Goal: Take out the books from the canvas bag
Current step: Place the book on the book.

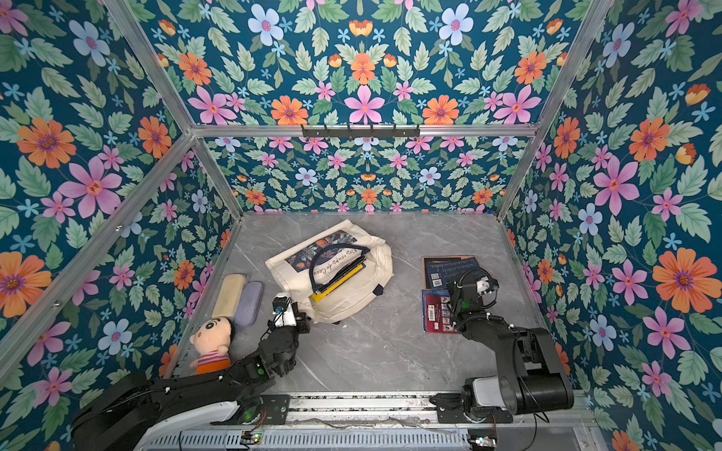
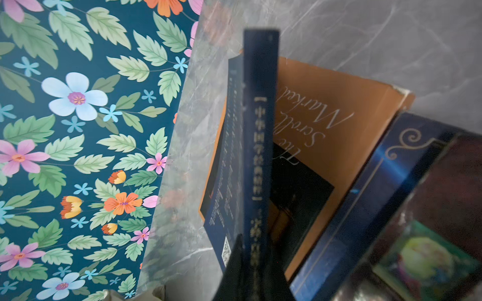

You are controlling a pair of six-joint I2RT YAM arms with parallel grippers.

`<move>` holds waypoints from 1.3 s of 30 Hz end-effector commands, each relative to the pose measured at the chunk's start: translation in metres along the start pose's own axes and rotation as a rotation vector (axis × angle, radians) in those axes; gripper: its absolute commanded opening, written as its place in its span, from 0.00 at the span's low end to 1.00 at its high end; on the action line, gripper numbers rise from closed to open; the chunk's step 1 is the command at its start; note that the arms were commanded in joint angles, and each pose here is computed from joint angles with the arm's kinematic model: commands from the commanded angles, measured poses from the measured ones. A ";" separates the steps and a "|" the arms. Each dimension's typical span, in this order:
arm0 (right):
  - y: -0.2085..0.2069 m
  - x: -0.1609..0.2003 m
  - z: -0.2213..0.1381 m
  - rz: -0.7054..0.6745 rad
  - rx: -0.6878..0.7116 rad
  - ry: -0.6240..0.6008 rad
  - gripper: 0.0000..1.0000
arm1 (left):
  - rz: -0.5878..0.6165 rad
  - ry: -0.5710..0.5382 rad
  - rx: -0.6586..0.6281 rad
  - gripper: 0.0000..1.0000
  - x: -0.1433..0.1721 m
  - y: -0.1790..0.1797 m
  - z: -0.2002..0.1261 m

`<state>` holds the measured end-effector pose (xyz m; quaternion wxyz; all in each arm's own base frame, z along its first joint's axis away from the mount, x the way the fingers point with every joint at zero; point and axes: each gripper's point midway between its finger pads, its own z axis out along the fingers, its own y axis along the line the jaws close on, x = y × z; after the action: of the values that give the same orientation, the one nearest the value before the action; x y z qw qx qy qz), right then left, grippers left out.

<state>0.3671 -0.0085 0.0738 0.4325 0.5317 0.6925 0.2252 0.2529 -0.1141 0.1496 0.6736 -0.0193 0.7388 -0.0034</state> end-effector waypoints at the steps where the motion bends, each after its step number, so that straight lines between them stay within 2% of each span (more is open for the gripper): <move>1: 0.006 0.000 0.005 0.054 0.003 0.001 0.00 | -0.016 -0.011 0.002 0.00 -0.004 -0.001 0.000; 10: -0.019 0.004 0.012 0.172 0.092 -0.012 0.00 | -0.009 -0.006 0.006 0.00 -0.003 -0.003 0.001; 14: -0.008 0.009 0.021 0.203 0.043 0.019 0.00 | -0.011 -0.007 0.004 0.00 -0.004 -0.002 0.001; 19: -0.014 0.017 0.026 0.229 0.061 0.047 0.00 | -0.014 -0.008 0.004 0.00 -0.004 -0.001 0.000; 28: -0.010 0.019 0.013 0.209 0.047 0.078 0.34 | -0.012 -0.006 0.006 0.00 -0.004 -0.003 0.001; 35: -0.005 0.019 -0.004 0.167 0.055 0.111 0.56 | -0.019 -0.012 0.006 0.00 -0.005 -0.001 0.000; 39: -0.002 0.018 -0.012 0.138 0.052 0.123 0.63 | -0.021 -0.012 0.008 0.00 -0.005 -0.001 0.000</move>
<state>0.3621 0.0066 0.0756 0.3718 0.5803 0.6688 0.2786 0.2528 -0.1142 0.1521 0.6757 -0.0219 0.7368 -0.0069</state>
